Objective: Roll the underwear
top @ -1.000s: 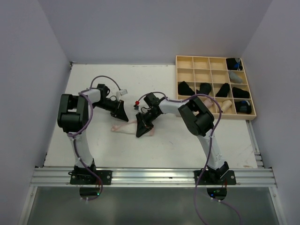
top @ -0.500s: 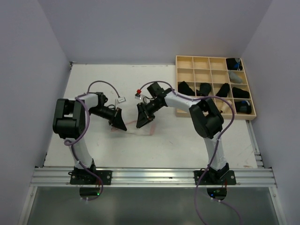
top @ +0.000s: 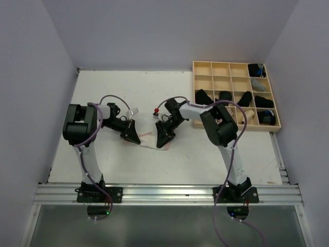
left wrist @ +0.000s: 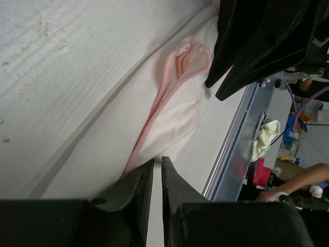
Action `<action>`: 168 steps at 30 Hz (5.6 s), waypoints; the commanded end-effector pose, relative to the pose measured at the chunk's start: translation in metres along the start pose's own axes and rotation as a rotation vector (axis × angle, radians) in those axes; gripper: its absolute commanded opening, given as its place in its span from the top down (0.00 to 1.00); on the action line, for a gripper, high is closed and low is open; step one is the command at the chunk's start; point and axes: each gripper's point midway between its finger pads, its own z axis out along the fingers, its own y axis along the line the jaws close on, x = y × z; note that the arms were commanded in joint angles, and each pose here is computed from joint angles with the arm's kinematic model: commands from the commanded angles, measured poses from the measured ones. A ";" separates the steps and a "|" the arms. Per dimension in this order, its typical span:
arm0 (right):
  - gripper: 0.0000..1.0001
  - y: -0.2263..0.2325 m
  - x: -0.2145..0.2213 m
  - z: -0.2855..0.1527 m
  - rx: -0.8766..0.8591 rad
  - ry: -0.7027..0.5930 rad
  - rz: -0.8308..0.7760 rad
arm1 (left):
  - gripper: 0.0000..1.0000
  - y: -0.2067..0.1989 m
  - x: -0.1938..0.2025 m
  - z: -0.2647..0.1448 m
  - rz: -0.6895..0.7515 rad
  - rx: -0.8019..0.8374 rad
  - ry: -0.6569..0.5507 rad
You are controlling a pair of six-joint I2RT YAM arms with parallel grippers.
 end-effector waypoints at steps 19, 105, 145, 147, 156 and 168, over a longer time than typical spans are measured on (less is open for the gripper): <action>0.65 0.056 -0.062 -0.085 -0.040 -0.309 -0.163 | 0.62 -0.038 -0.094 -0.089 0.685 -0.276 -0.075; 0.80 0.126 -0.090 -0.046 -0.288 -0.484 -0.193 | 0.57 -0.062 -0.027 -0.058 1.206 -0.463 -0.094; 0.69 0.028 -0.073 0.014 -0.110 -0.333 -0.100 | 0.78 -0.008 0.068 0.033 1.170 -0.400 0.374; 0.64 0.034 -0.082 -0.007 -0.121 -0.376 -0.112 | 0.85 -0.011 0.074 0.033 1.136 -0.375 0.397; 0.41 0.021 -0.080 -0.113 0.013 -0.489 -0.292 | 1.00 -0.038 0.097 0.029 0.854 -0.121 0.462; 0.44 0.052 0.019 -0.139 0.268 -0.451 -0.891 | 1.00 -0.022 0.058 0.037 0.380 0.094 0.477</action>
